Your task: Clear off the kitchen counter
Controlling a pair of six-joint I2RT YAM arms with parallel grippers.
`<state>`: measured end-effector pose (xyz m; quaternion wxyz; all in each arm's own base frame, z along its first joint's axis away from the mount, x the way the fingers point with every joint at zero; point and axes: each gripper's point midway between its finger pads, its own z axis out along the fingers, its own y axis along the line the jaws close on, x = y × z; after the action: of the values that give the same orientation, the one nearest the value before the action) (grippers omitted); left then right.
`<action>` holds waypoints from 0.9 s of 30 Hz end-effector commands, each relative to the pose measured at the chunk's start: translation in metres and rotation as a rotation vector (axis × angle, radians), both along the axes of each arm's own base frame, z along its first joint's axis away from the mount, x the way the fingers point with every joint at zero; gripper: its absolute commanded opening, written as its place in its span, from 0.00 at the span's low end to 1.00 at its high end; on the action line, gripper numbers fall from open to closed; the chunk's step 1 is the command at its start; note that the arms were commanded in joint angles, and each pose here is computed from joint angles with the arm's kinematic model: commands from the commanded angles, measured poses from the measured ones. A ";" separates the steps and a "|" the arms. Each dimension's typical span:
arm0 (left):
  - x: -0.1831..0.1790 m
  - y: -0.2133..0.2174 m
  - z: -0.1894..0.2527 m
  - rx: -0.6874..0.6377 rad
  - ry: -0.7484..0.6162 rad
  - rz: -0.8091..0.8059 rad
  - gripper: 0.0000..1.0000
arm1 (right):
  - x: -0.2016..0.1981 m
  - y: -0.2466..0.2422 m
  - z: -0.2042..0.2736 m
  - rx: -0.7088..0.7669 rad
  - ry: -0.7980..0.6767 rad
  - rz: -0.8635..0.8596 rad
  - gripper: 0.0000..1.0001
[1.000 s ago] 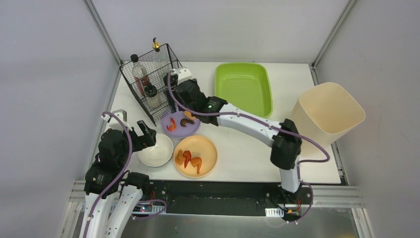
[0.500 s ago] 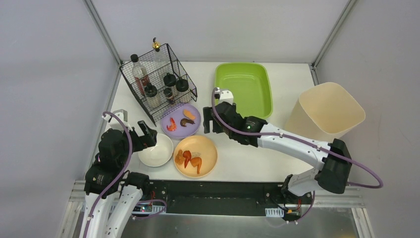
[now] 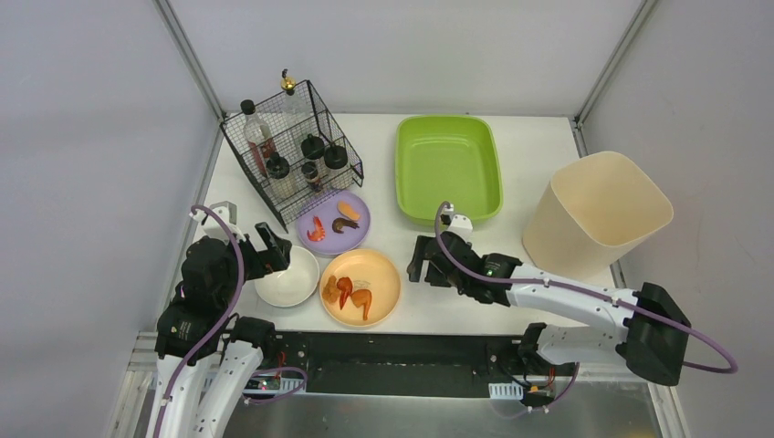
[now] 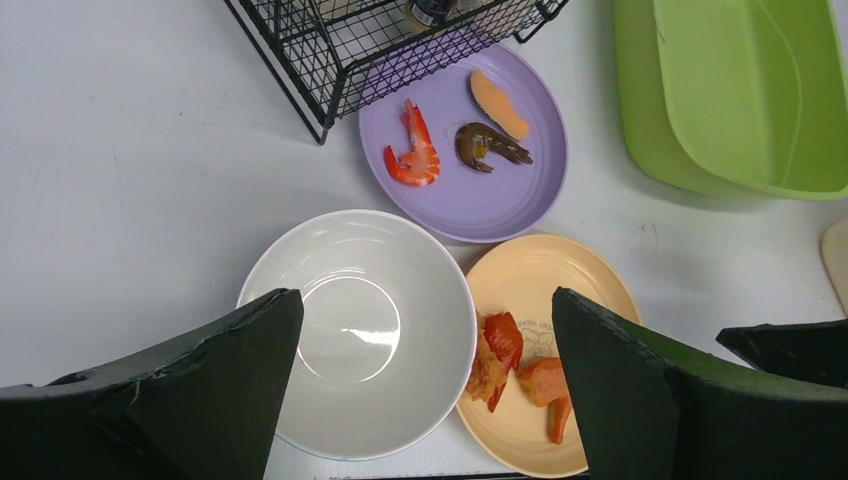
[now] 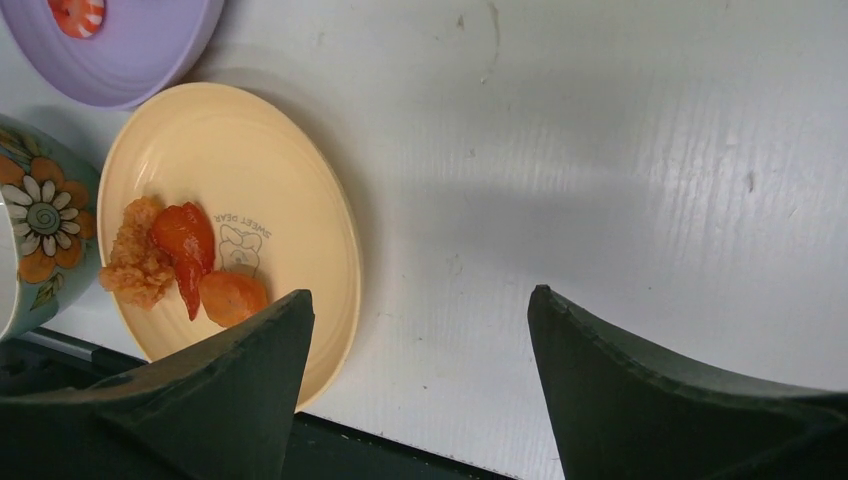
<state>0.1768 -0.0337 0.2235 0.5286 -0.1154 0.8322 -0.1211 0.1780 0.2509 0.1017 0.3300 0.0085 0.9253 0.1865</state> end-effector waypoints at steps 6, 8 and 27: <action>0.002 -0.001 0.003 -0.018 0.002 0.004 1.00 | -0.010 0.033 -0.019 0.229 0.101 -0.058 0.81; 0.002 -0.001 0.003 -0.018 0.002 0.004 1.00 | -0.011 0.041 -0.026 0.250 0.125 -0.053 0.81; 0.004 -0.001 0.000 -0.014 0.017 0.008 1.00 | -0.028 0.072 -0.088 0.262 0.287 -0.026 0.57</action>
<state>0.1784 -0.0348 0.2209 0.5217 -0.1147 0.8367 -0.1211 0.1650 0.3259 0.0371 0.2253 0.0905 0.9184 0.3124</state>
